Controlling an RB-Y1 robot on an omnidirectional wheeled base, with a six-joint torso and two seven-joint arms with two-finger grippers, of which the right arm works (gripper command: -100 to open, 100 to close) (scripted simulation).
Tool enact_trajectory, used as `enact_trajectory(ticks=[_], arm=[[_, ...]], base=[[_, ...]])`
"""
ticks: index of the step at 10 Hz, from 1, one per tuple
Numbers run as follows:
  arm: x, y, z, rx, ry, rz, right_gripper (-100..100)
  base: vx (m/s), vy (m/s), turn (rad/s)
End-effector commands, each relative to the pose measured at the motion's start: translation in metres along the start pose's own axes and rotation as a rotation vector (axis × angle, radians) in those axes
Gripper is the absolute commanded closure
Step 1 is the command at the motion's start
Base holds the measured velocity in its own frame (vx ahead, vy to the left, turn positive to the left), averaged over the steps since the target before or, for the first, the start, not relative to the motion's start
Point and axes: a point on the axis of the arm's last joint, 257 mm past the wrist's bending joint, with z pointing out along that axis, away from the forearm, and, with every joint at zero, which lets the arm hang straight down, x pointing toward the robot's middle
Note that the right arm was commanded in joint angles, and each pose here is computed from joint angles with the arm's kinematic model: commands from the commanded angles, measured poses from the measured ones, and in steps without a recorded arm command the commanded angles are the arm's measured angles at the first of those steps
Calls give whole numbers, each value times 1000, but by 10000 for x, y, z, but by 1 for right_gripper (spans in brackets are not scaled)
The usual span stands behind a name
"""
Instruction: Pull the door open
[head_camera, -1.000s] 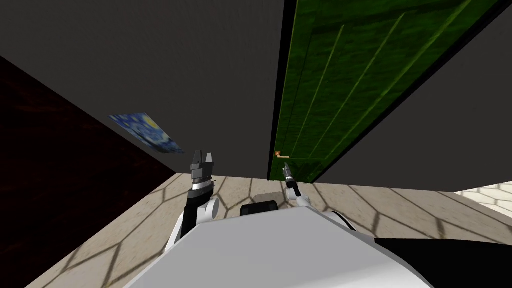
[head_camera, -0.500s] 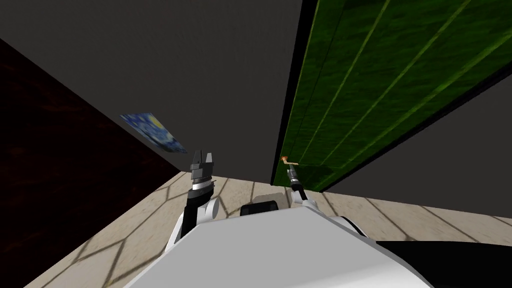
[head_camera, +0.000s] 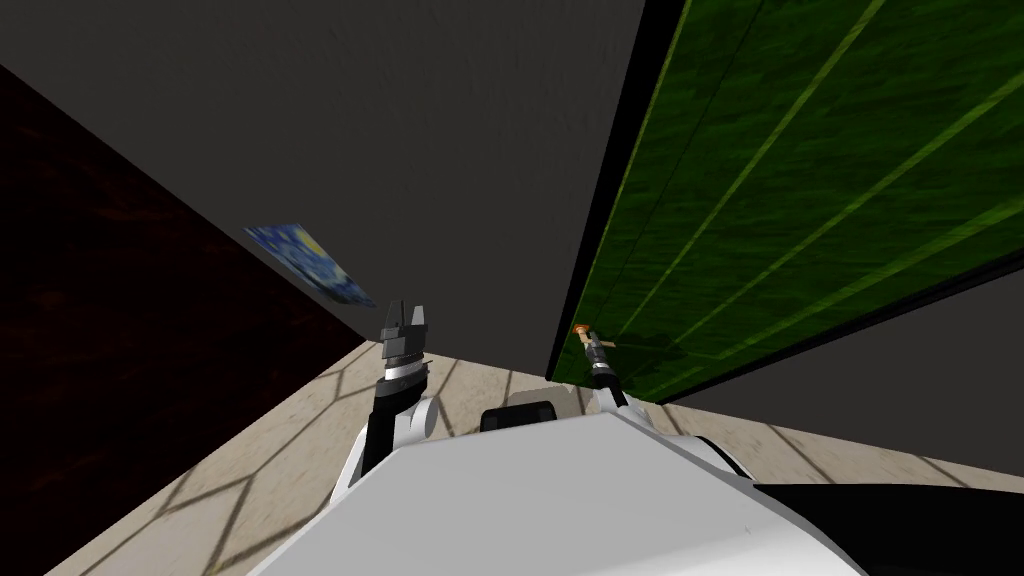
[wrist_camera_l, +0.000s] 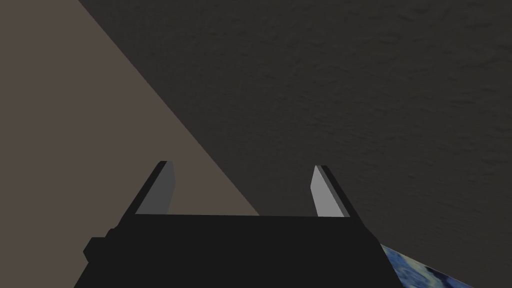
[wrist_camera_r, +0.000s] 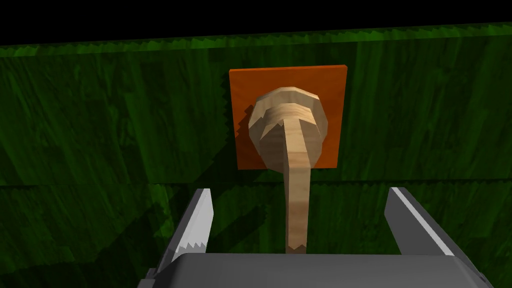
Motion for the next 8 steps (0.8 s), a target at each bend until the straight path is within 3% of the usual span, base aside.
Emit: enact_trajectory(ticks=[1, 2, 7, 8], arm=[[0, 0, 0, 0, 0, 0, -100], [0, 0, 0, 0, 0, 0, 100], [0, 0, 0, 0, 0, 0, 100], [21, -6, -10, 3, 19, -1, 100]], base=[[45, -11, -1], [0, 0, 0], [-9, 2, 1], [-121, -18, 101]])
